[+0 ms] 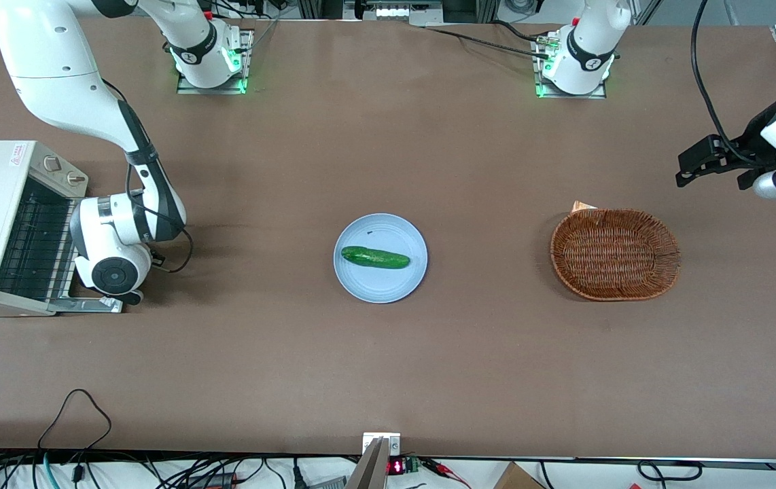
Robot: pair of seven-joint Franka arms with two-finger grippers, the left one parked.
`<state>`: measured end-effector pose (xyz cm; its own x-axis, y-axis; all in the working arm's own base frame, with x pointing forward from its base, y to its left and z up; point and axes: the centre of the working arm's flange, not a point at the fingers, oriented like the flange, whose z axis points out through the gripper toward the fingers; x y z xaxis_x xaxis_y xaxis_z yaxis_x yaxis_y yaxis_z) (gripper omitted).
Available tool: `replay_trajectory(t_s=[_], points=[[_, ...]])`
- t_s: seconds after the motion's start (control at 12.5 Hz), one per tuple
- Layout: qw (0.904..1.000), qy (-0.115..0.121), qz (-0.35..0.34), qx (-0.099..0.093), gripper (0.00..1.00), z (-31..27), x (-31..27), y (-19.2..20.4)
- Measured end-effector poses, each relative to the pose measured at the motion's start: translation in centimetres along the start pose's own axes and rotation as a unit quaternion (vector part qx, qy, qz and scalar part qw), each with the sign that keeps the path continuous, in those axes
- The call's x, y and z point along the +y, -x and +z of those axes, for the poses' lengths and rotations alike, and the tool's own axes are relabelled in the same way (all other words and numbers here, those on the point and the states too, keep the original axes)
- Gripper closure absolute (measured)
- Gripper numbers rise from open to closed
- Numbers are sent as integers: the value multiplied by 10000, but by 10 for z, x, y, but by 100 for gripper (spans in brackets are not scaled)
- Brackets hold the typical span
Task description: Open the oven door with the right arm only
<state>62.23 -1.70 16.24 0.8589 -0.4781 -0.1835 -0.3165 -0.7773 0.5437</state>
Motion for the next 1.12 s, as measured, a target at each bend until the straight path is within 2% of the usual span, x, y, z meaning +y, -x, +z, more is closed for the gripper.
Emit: replay_trajectory(t_s=[0.24,0.4,0.64,0.8,1.04,1.12], points=[[9992,-364,63,-178,92,-10,0,-1],[9960,-774,191,-395,92,-30,4,1],[9929,-959,-134,-688,86,-72,32,2],[9910,-1077,-368,-711,67,-109,64,1],[9863,-1216,-921,-625,33,-156,103,11],[9834,-1360,-1050,-590,21,-172,116,16]])
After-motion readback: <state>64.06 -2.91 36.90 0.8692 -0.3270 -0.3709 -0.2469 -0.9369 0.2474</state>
